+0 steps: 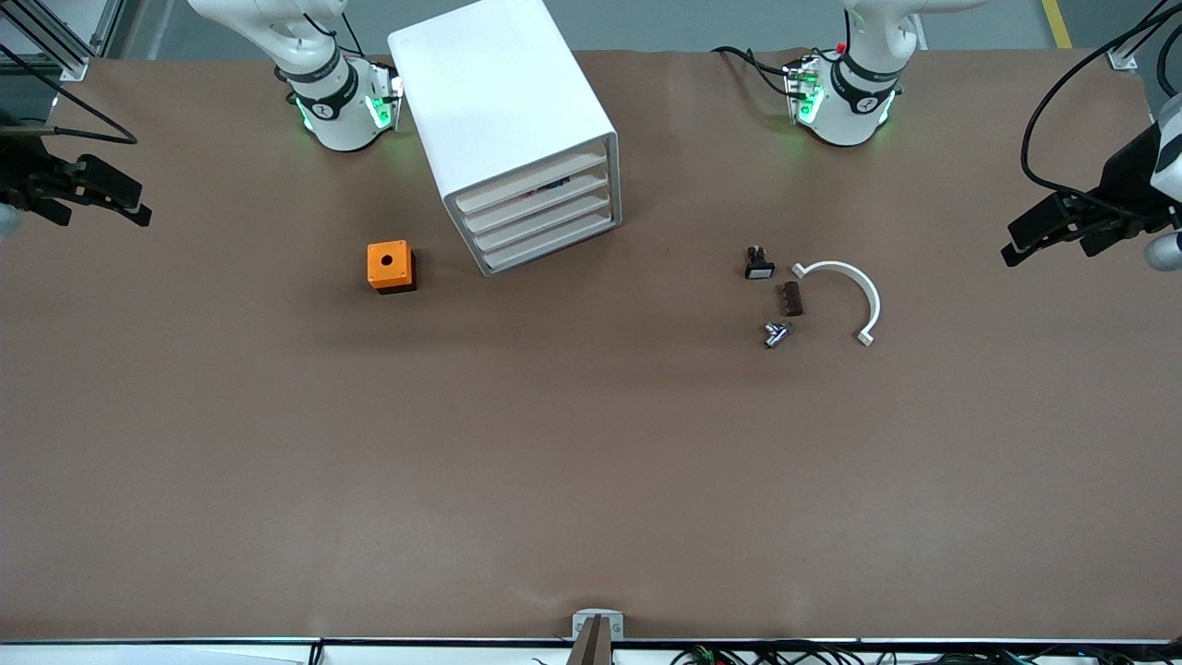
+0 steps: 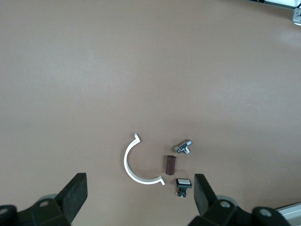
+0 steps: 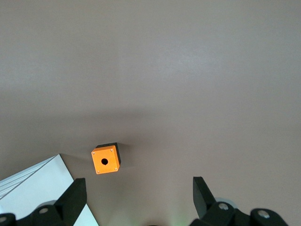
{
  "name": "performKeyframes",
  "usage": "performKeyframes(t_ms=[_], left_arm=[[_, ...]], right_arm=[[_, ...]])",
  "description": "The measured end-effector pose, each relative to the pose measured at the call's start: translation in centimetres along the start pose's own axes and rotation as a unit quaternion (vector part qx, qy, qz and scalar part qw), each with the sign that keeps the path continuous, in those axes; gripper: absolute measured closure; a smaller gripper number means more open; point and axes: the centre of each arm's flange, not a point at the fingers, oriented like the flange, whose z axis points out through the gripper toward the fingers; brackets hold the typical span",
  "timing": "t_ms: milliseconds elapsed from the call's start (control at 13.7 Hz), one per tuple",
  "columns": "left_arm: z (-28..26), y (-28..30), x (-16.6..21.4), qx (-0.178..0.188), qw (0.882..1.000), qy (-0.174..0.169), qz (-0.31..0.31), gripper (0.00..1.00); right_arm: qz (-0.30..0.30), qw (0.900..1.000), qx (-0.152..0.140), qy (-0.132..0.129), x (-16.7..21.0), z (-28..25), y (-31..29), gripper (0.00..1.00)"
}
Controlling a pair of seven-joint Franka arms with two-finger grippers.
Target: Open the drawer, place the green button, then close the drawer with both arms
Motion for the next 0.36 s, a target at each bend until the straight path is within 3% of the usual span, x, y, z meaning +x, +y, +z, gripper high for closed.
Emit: performKeyframes(t_ms=[364], left_arm=[[0.28,-0.08,0.15,0.0,1.0,-0.002,-0.001,0.0]], right_arm=[[0.0,1.0,0.0,0.0,0.0,0.0,0.0,0.0]])
